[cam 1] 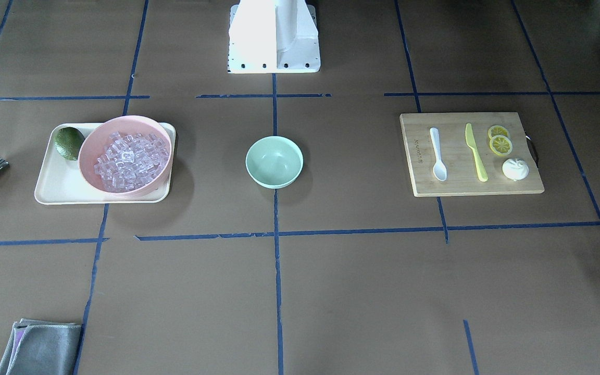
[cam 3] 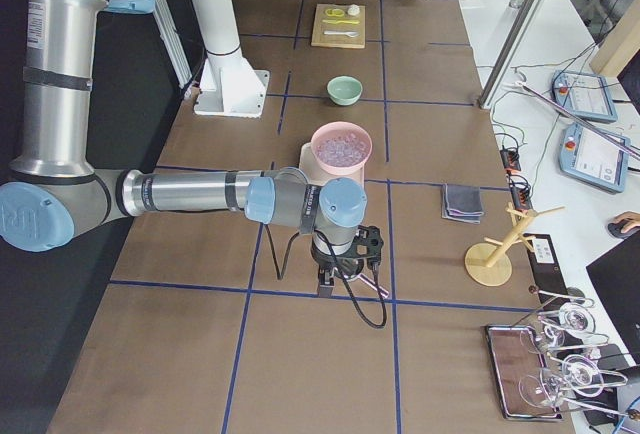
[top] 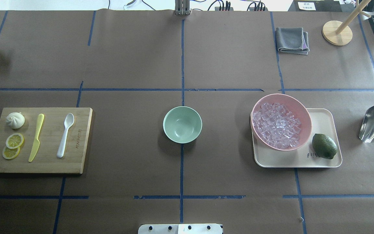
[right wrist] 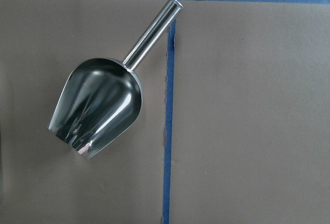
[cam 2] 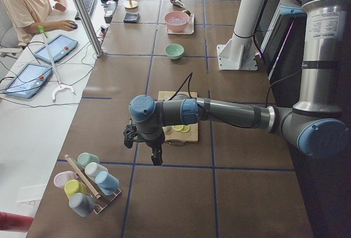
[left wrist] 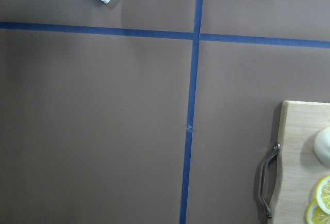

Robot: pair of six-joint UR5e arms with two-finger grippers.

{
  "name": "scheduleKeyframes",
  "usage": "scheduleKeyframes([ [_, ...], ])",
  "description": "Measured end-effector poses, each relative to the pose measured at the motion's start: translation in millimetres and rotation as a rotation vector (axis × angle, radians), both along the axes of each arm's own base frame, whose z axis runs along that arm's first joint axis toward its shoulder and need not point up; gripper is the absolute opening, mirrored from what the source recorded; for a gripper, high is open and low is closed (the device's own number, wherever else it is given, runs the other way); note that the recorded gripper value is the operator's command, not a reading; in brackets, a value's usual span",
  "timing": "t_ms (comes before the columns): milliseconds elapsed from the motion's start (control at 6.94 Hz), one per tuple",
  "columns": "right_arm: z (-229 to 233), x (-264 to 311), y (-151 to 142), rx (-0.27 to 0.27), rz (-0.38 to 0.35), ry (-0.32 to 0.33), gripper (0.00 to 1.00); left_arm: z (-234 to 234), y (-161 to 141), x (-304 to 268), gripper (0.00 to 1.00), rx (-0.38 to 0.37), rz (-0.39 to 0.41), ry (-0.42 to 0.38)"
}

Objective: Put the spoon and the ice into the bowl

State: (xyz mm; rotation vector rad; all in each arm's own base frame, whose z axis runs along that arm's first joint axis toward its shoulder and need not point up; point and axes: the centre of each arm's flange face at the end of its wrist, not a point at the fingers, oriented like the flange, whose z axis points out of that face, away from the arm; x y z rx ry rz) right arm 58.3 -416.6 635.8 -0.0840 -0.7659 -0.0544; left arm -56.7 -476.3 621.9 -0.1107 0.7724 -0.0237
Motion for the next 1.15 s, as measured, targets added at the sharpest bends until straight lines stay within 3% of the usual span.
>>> scheduleKeyframes([
  [1153,-1.1,-0.6,2.7,-0.002,0.005,-0.011,1.0,-13.7,18.9,16.0,1.0,0.021,0.019,0.035],
])
